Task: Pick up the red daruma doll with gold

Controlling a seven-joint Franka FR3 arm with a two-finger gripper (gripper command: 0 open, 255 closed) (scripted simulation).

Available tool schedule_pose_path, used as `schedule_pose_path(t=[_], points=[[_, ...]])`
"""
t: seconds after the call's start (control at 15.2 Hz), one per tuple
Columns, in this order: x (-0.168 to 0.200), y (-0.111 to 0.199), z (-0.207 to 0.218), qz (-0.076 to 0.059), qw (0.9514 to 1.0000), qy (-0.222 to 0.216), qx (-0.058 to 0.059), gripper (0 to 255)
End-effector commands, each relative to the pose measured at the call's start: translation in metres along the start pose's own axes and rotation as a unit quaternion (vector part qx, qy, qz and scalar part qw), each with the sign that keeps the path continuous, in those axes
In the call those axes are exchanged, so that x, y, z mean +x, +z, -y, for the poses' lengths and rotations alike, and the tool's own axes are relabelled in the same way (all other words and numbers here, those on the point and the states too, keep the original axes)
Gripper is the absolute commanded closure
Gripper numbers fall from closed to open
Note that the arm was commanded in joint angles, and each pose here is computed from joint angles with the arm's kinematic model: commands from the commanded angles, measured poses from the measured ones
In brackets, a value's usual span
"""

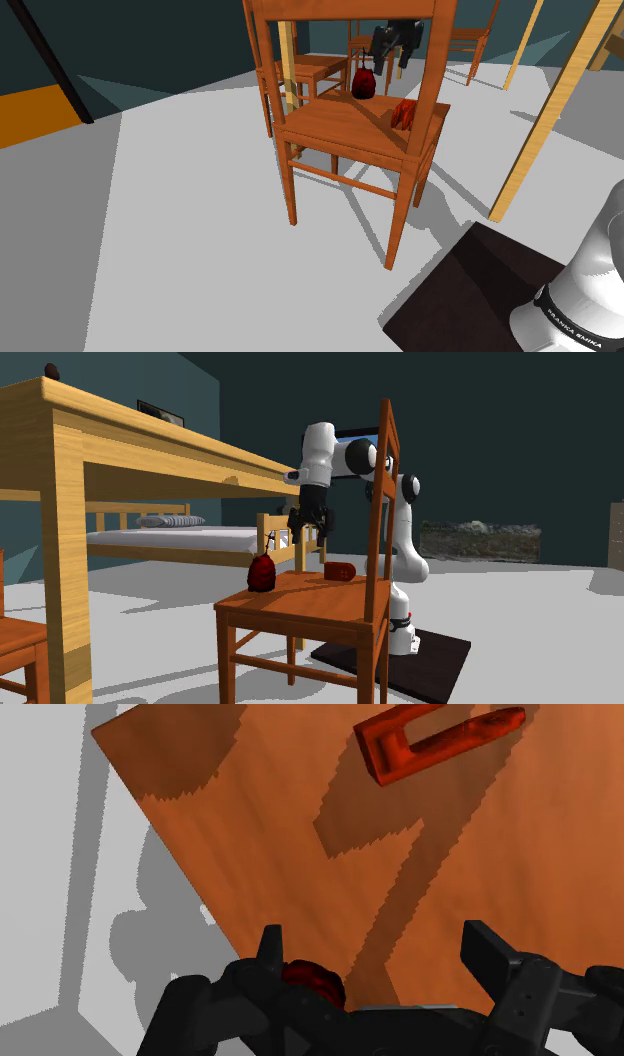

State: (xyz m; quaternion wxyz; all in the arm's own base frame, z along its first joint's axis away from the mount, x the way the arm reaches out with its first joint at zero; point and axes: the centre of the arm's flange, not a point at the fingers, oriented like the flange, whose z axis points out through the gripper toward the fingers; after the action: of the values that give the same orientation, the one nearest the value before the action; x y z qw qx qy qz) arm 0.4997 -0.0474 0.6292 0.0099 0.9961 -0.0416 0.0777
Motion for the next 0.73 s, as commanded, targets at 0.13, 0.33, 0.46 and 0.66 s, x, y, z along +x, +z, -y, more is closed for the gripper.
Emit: schedule_pose_path(t=[0.13,0.33,0.46,0.66], points=[[0.043,-0.015,-0.005,-0.030,0.9995,0.003,-0.007,0],[0.074,-0.027,-0.010,-0.052,0.9986,0.005,-0.012,0],[0.093,-0.036,-0.013,-0.066,0.9976,0.006,-0.016,0],[0.100,-0.030,-0.014,-0.073,0.9972,0.007,-0.017,0]])
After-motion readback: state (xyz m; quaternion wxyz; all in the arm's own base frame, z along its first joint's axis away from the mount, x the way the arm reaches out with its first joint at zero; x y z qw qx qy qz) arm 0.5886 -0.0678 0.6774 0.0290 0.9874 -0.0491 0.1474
